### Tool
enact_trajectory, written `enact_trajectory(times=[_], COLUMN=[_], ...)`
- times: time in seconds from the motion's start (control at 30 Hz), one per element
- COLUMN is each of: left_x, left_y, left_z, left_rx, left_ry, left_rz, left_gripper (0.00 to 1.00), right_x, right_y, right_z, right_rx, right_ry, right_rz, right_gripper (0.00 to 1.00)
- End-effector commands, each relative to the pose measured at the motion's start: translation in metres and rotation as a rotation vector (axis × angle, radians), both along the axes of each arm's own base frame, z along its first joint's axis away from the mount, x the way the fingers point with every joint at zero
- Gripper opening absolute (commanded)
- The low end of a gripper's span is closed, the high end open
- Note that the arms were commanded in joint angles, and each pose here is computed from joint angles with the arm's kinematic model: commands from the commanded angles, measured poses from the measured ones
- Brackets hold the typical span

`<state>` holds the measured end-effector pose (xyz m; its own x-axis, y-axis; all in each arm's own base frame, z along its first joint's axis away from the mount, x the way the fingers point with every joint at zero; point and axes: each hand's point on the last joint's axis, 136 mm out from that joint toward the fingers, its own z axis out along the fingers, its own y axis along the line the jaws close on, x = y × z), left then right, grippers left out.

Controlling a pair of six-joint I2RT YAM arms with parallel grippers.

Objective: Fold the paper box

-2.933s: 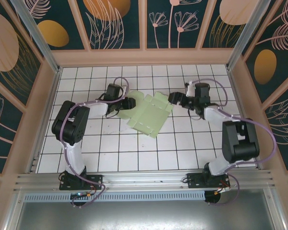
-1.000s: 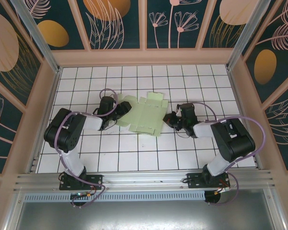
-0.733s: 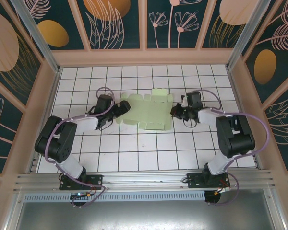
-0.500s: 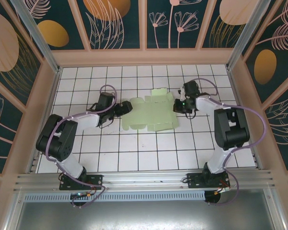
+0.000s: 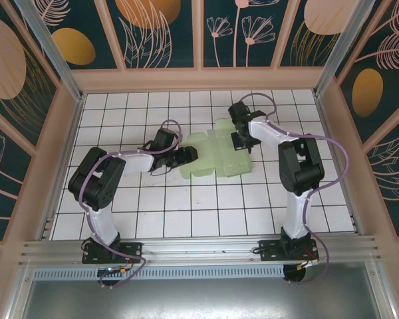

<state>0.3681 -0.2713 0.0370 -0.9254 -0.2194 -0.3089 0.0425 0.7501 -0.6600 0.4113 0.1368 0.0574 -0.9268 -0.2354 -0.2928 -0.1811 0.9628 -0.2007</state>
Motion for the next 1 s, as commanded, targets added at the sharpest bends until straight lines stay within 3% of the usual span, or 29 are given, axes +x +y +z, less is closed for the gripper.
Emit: enact_trajectory(times=[0.0, 0.13, 0.47, 0.7, 0.97], left_x=[-0.002, -0.004, -0.006, -0.007, -0.006], left_y=[0.000, 0.000, 0.002, 0.003, 0.001], left_z=[-0.024, -0.030, -0.035, -0.037, -0.038], left_rx=[0.000, -0.002, 0.016, 0.021, 0.018], left_ry=[0.072, 0.086, 0.089, 0.092, 0.096], left_rz=[0.023, 0.027, 0.016, 0.014, 0.007], left_gripper=[0.65, 0.65, 0.66, 0.67, 0.67], right_x=[-0.003, -0.008, -0.007, 0.000, -0.004], right_y=[-0.006, 0.008, 0.031, 0.011, 0.021], right_z=[-0.001, -0.019, -0.022, 0.004, -0.023], right_rx=[-0.178, -0.261, -0.221, -0.028, -0.154], right_ry=[-0.002, -0.005, -0.069, -0.123, -0.072], right_rz=[-0.010, 0.017, 0.010, -0.053, -0.001], right_gripper=[0.00, 0.00, 0.00, 0.00, 0.01])
